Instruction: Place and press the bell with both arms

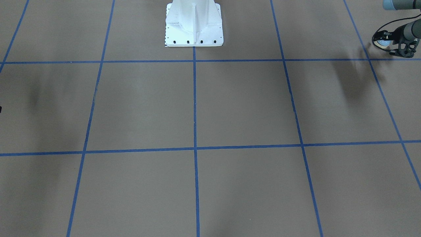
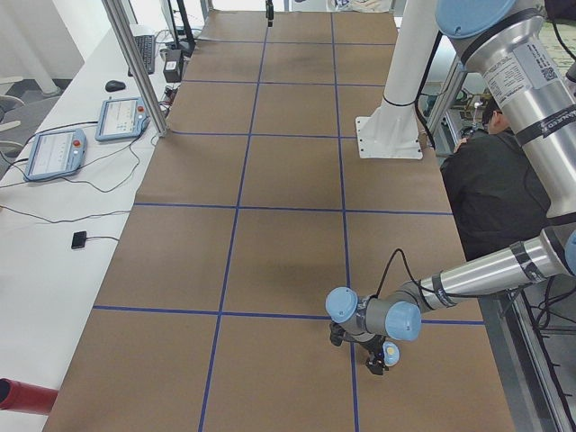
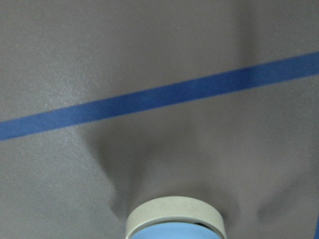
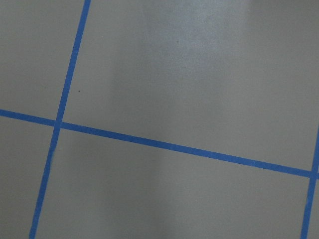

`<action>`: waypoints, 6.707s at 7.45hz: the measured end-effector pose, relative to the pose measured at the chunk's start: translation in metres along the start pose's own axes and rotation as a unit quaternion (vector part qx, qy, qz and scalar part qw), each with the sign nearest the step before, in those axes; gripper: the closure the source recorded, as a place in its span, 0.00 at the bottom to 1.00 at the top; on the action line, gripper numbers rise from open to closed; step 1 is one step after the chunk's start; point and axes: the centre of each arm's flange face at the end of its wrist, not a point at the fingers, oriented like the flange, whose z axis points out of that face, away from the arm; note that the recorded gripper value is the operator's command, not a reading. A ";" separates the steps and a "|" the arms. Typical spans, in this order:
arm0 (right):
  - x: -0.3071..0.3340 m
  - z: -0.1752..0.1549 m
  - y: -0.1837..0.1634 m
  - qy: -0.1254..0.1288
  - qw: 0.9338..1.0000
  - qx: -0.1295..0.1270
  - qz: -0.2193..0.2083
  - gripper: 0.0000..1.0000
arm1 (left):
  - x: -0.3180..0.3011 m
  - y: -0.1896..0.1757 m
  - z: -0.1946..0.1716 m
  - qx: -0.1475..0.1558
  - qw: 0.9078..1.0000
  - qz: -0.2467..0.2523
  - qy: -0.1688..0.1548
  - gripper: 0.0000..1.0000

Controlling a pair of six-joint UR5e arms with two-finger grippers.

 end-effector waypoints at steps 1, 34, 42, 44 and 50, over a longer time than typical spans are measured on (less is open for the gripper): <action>0.000 0.000 0.000 0.000 1.000 0.000 0.000 0.00 | 0.000 -0.002 0.001 -0.001 1.000 0.001 0.000 0.04; -0.047 0.003 -0.015 -0.035 0.994 0.057 -0.088 0.00 | 0.771 -0.443 -0.338 0.167 0.967 -0.189 0.035 0.00; -0.212 -0.009 -0.069 -0.099 0.990 0.068 -0.078 0.00 | 0.566 -0.369 -0.453 0.242 0.969 -0.058 -0.010 0.00; -0.265 -0.012 -0.071 -0.117 0.990 0.067 -0.050 0.00 | 0.448 -0.315 -0.463 0.259 0.965 -0.002 -0.047 0.00; -0.478 0.005 -0.076 -0.062 0.997 0.035 -0.010 0.01 | 0.150 -0.167 -0.405 0.261 0.959 0.032 -0.108 0.00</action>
